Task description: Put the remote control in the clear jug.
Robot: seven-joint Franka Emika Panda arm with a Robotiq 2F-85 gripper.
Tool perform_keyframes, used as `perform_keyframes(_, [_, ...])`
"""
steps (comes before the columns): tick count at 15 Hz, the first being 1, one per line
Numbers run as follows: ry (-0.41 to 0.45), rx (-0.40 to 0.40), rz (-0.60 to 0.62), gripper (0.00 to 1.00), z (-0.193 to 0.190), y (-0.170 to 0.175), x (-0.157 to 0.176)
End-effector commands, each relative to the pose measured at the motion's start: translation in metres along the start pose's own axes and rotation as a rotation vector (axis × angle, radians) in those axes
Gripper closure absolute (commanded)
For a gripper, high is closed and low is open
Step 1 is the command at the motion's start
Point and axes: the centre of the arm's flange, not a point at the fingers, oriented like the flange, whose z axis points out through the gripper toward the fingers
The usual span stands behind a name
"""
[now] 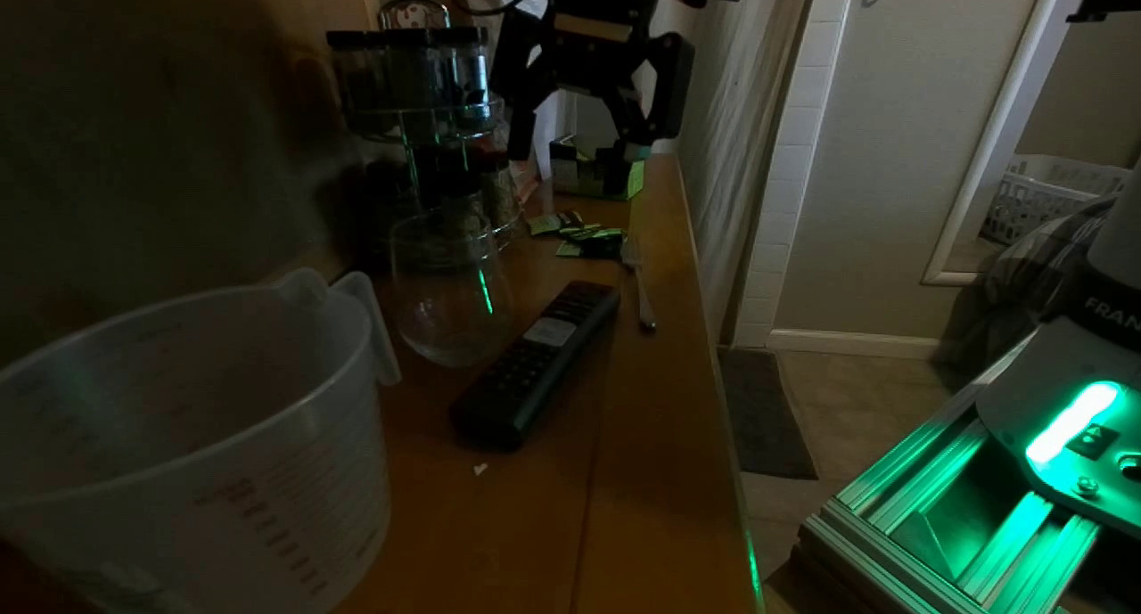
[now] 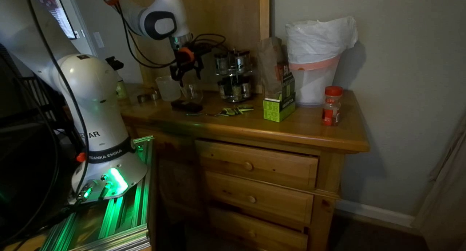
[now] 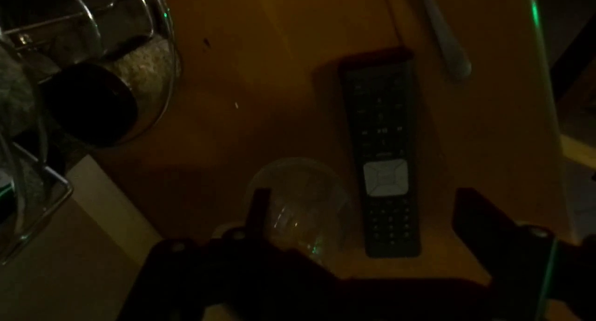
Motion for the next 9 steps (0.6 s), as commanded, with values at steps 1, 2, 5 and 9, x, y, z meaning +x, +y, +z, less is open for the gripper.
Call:
perform_keyframes(1, [-0.053, 0.03, -0.035, 0.0, 0.021, -0.018, -0.019])
perform_keyframes(2, [-0.056, 0.038, -0.025, 0.0, 0.026, -0.018, -0.02])
perform_keyframes(5, [-0.067, 0.051, -0.002, 0.0, 0.042, -0.02, -0.019])
perform_keyframes(9, [-0.083, 0.066, 0.01, 0.0, 0.062, -0.022, -0.025])
